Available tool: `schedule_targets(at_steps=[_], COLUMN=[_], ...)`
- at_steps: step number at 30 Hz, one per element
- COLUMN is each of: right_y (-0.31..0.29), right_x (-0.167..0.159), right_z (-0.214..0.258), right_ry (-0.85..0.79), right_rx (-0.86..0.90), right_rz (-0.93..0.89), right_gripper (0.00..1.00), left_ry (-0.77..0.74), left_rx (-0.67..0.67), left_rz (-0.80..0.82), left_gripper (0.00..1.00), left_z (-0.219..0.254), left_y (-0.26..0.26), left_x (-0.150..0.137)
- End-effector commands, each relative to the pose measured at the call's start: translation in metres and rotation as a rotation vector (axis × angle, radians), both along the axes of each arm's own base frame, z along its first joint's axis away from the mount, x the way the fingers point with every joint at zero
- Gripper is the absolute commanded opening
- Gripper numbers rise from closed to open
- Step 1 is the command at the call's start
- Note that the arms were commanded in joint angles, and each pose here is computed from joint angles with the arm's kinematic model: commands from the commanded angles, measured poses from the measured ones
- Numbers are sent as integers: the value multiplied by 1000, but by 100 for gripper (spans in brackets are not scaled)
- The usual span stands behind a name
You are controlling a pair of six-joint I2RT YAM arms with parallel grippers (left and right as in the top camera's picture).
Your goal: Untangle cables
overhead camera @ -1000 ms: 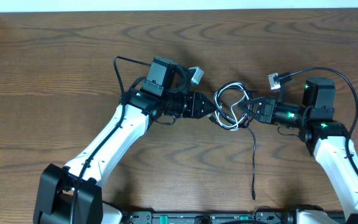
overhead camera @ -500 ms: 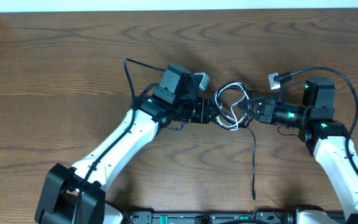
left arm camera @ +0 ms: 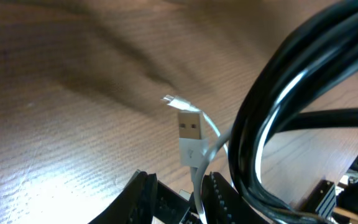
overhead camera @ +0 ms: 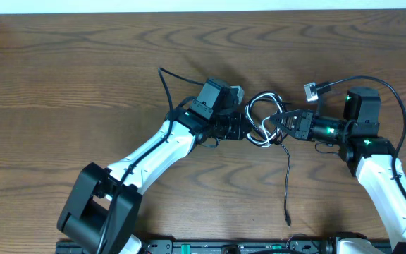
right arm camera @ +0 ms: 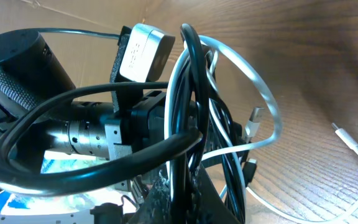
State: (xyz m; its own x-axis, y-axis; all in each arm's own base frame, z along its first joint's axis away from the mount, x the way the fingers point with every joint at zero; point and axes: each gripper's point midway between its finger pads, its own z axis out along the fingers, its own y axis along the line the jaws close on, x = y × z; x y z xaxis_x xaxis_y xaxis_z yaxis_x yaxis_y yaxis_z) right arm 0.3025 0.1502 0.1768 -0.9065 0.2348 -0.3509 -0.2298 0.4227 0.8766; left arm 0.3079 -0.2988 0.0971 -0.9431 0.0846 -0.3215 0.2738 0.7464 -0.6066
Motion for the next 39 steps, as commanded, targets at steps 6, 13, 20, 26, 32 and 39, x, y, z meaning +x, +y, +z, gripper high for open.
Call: schedule_targets(at_steps=[6, 13, 20, 26, 32, 39], right_y=[1, 1, 2, 2, 2, 1], right_x=[-2, -8, -15, -16, -15, -15], right_z=[10, 4, -3, -3, -3, -3], right_ry=[-22, 2, 15, 14, 14, 14], right_rx=[27, 16, -1, -2, -2, -2], right_rz=[26, 37, 56, 58, 58, 58], right_gripper=[1, 1, 1, 1, 1, 1], left_ry=[-24, -85, -197, -266, -188, -81], left_rx=[122, 249, 276, 319, 136, -104], left_rz=[92, 181, 229, 289, 150, -32], left_gripper=[8, 7, 8, 15, 40, 41], left_z=[-20, -24, 4, 22, 28, 48], left_y=[20, 71, 104, 121, 86, 47], left_x=[13, 39, 61, 69, 48, 15])
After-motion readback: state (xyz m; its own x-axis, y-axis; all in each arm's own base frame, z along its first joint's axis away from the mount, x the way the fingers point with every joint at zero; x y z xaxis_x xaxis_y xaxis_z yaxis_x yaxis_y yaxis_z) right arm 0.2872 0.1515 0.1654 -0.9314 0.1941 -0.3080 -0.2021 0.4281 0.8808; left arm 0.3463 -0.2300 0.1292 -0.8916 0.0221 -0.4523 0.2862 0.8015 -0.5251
